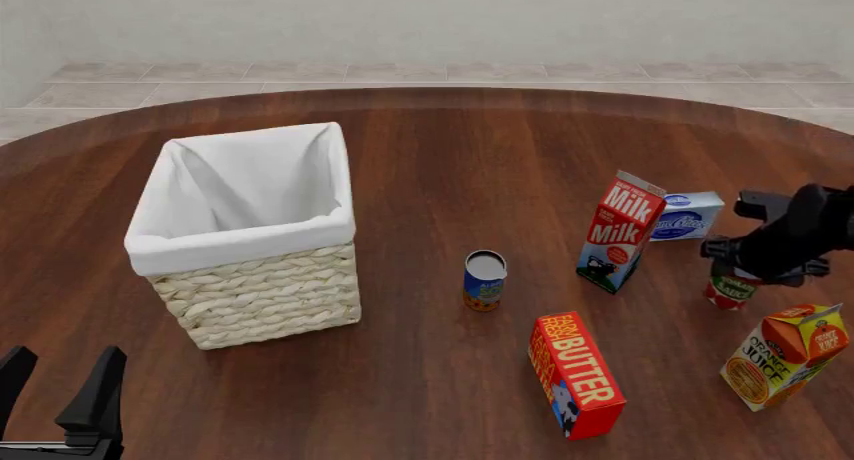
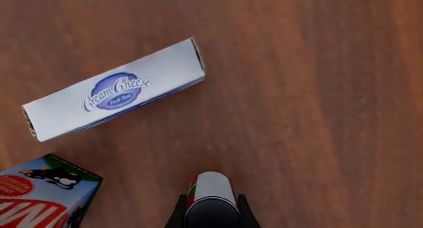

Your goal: Pick up the tomato sauce, and put it in the basket.

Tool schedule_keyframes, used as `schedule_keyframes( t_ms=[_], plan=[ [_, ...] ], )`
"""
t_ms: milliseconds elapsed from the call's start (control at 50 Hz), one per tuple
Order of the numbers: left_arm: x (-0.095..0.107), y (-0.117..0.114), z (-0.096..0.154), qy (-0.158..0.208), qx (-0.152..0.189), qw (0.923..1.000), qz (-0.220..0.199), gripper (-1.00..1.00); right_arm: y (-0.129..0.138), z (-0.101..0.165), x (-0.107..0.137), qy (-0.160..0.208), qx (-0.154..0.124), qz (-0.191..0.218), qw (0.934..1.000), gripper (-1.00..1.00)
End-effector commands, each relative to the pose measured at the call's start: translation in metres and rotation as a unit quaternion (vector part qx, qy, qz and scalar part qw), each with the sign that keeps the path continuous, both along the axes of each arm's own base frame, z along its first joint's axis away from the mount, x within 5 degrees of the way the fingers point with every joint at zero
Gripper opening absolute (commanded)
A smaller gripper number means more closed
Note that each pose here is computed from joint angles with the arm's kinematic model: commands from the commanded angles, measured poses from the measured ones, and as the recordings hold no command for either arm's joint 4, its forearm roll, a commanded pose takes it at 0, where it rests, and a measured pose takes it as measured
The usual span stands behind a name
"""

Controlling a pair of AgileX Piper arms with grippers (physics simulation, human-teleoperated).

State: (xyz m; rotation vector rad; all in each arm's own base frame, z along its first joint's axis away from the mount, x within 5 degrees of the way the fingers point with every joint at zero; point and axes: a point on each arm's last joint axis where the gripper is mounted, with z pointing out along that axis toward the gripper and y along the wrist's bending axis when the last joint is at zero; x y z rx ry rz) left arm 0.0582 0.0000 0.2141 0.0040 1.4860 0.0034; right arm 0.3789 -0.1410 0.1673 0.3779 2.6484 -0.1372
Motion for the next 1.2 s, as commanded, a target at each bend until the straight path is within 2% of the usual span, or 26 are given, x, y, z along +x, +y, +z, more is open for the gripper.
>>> schedule_keyframes(
  t_ms=[20,240,520,840,1200],
  plan=[
    [0.000,0.000,0.000,0.000,0.000,1.0000,0.000,1.00,0.006,0.008,-0.002,-0.008,0.001,-0.001,1.0000,-1.00],
    [0.000,0.000,0.000,0.000,0.000,1.0000,0.000,1.00,0.020,0.033,-0.012,-0.023,0.000,0.005,0.9997,-1.00],
    [0.000,0.000,0.000,0.000,0.000,1.0000,0.000,1.00,0.037,0.081,-0.038,-0.048,-0.005,0.013,0.9988,-1.00],
    [0.000,0.000,0.000,0.000,0.000,1.0000,0.000,1.00,0.054,0.139,-0.076,-0.076,-0.018,0.026,0.9966,-1.00],
    [0.000,0.000,0.000,0.000,0.000,1.0000,0.000,1.00,0.094,0.217,-0.133,-0.119,-0.026,0.070,0.9900,-1.00]
  ],
)
